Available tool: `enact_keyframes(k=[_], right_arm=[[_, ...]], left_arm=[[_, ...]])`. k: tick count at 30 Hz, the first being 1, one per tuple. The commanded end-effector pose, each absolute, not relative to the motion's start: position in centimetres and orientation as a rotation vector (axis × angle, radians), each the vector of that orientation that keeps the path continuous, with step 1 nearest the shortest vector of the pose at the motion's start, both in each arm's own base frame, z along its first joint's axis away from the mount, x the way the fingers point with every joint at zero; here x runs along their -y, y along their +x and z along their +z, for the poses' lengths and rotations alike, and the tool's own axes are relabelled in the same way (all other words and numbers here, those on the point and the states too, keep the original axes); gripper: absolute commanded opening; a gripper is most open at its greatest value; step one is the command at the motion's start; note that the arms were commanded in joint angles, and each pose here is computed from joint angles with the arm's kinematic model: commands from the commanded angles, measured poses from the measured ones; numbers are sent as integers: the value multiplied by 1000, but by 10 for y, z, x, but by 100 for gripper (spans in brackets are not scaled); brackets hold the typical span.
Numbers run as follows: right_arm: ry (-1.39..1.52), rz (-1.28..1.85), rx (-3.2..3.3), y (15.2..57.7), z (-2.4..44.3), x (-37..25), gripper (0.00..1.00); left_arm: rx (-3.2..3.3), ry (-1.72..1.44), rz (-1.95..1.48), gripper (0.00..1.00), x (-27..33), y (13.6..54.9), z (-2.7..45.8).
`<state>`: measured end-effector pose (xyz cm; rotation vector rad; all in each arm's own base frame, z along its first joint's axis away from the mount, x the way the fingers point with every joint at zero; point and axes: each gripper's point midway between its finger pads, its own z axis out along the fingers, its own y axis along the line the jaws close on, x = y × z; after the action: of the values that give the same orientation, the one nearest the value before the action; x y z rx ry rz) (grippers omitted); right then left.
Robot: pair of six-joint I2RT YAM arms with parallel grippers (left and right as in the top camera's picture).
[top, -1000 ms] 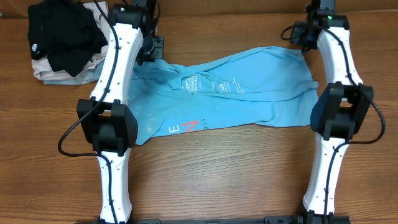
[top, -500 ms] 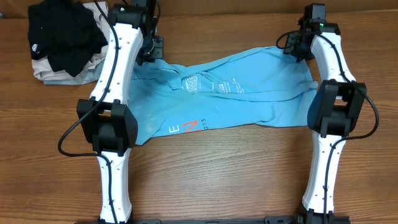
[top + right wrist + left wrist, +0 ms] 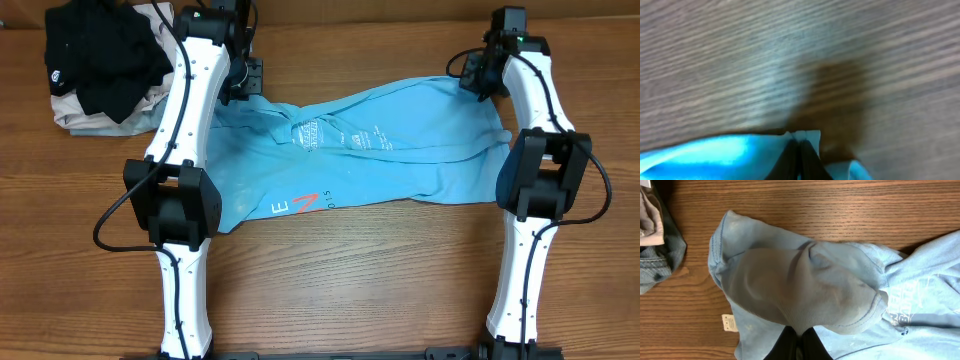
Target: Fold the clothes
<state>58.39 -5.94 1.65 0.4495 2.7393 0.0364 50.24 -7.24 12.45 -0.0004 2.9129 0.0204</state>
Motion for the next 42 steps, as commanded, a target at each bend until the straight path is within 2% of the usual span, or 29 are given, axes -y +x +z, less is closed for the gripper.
enact_keyframes(k=[1,6,9,17,23,27,34,42], right_arm=[[446,65,-2600,598,98,60,4],[429,116,-2582,574,166,51,4],[454,138,-2617,551,185,47,4],[546,114,-2820,470,205,54,4],[657,161,-2832,446,214,82,4],[679,190,-2871,436,205,88,4],[747,174,-3087,400,149,82,4],[857,79,-3246,362,102,95,4]], left_arm=[[-2890,2,21,4,69,502,139],[-2836,-9,11,4,65,503,169],[-2802,-8,5,4,64,501,191],[-2885,-19,31,4,49,456,221],[-2899,-33,-30,4,41,452,223],[-2970,-42,-18,4,35,442,206],[-3209,-56,-69,4,40,403,152],[-3372,-40,23,4,35,373,107]])
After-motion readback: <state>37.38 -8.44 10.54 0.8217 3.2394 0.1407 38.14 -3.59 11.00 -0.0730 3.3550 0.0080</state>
